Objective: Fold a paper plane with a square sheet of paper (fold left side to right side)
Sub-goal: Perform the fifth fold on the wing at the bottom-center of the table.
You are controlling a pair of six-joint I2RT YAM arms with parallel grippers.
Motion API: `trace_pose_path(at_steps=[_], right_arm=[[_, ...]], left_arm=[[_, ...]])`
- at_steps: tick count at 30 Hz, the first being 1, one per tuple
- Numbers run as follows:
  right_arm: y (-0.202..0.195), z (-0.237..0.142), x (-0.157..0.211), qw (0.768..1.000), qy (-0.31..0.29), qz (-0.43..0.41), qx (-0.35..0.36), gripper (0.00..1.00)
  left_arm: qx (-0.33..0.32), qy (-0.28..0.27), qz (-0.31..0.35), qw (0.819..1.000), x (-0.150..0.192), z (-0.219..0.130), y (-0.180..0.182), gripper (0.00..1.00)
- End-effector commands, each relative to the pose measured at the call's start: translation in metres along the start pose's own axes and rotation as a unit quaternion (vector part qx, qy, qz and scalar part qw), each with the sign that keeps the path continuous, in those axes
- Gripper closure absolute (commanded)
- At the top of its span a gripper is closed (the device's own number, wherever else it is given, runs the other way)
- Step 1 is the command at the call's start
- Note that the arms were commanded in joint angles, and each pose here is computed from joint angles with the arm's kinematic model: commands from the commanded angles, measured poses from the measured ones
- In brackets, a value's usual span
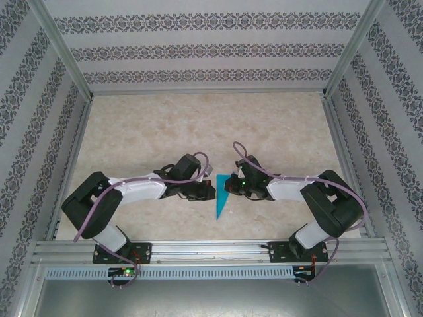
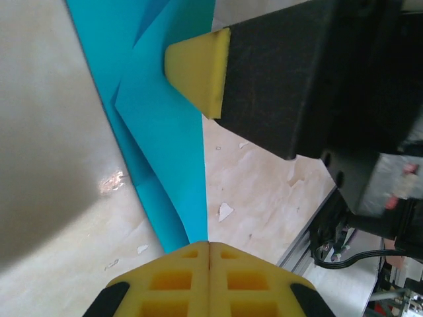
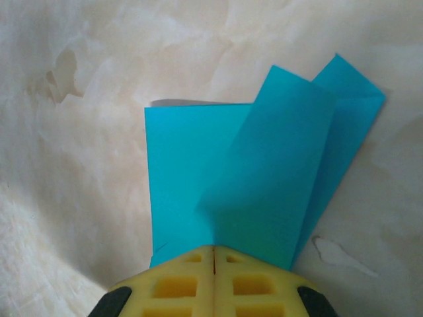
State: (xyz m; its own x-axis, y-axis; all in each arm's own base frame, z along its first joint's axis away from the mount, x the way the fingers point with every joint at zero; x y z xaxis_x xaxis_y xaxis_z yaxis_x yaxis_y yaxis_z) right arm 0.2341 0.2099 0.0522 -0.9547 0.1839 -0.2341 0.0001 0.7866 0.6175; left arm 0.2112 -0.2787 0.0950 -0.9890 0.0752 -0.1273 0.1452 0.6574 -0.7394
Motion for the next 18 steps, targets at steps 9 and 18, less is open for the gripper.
trace_pose_path(at_steps=[9, 18], right_arm=[[-0.01, 0.007, 0.019, 0.999, 0.017, 0.025, 0.037, 1.0], [0.003, 0.003, 0.017, 1.0, 0.017, 0.005, 0.01, 1.0]], left_arm=[[0.02, 0.014, 0.02, 1.0, -0.006, 0.027, -0.016, 1.0], [-0.074, 0.009, 0.011, 0.997, -0.001, 0.038, 0.026, 1.0]])
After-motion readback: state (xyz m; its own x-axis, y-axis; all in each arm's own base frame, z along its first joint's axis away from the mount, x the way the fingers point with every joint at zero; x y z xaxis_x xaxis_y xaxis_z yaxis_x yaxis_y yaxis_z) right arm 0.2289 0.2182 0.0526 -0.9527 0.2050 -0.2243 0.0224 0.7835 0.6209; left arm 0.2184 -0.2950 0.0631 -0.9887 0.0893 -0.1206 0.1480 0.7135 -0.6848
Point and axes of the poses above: each hand's point on the last joint's axis, 136 mm out from that joint toward the fingers, its own z axis out along the fingers, its own y axis along the line the jaws close on, x = y × z, the point moved 5 cm from there along -z, back along the fingers, and after that the axes turned 2 degrees about -z, right-handed, at the moved point
